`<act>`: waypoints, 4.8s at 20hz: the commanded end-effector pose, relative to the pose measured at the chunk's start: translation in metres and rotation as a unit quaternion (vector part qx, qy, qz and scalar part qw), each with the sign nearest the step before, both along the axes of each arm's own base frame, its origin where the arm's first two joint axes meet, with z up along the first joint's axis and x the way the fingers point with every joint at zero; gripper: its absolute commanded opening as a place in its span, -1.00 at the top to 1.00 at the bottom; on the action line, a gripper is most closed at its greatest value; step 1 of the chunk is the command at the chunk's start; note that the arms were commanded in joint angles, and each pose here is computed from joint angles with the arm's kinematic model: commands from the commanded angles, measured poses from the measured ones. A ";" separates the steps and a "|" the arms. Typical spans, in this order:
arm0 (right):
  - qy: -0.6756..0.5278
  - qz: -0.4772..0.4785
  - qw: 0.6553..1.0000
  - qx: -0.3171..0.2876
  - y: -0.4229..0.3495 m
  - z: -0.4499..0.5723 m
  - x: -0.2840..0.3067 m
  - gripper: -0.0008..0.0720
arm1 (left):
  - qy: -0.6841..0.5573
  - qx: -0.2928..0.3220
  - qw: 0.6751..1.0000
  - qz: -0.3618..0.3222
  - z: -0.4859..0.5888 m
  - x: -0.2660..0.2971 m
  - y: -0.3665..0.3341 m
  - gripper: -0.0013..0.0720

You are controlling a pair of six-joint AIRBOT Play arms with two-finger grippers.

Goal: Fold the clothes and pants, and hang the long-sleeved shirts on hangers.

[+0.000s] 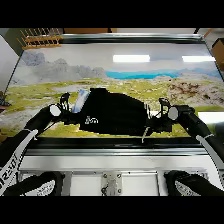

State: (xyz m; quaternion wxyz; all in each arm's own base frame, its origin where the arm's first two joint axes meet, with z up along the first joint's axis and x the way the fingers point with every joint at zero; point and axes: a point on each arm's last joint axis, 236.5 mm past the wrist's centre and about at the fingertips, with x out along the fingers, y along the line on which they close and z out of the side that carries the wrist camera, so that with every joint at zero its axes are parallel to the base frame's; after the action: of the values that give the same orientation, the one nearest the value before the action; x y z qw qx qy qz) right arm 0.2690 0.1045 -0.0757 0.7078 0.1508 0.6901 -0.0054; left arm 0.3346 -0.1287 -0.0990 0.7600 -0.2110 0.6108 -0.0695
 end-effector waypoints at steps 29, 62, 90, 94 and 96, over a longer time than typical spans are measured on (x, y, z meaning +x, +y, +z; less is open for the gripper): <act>-0.132 -0.084 0.940 0.302 -0.030 -0.008 0.043 -1.00 | -0.074 -0.062 0.988 -0.122 0.112 -0.046 -0.087 0.94; -0.335 -0.432 0.834 -0.076 -0.391 0.172 0.055 0.92 | -0.086 -0.067 0.985 -0.131 0.134 -0.021 -0.099 0.94; -0.409 -0.098 0.907 0.007 -0.148 0.223 0.064 -0.53 | -0.085 -0.063 0.985 -0.133 0.132 -0.022 -0.098 0.94; -0.366 0.059 0.924 0.096 -0.024 0.194 0.050 -0.52 | -0.085 -0.063 0.985 -0.133 0.132 -0.022 -0.098 0.94; -0.350 0.105 0.924 0.112 0.007 0.185 0.041 -0.39 | -0.085 -0.063 0.985 -0.133 0.132 -0.022 -0.098 0.94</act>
State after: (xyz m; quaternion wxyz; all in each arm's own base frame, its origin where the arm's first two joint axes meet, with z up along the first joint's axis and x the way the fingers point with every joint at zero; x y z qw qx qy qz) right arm 0.3273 0.0467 0.1190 0.9036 0.1679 0.3784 0.1101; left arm 0.3126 -0.2260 0.0333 0.7784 -0.1684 0.5610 -0.2258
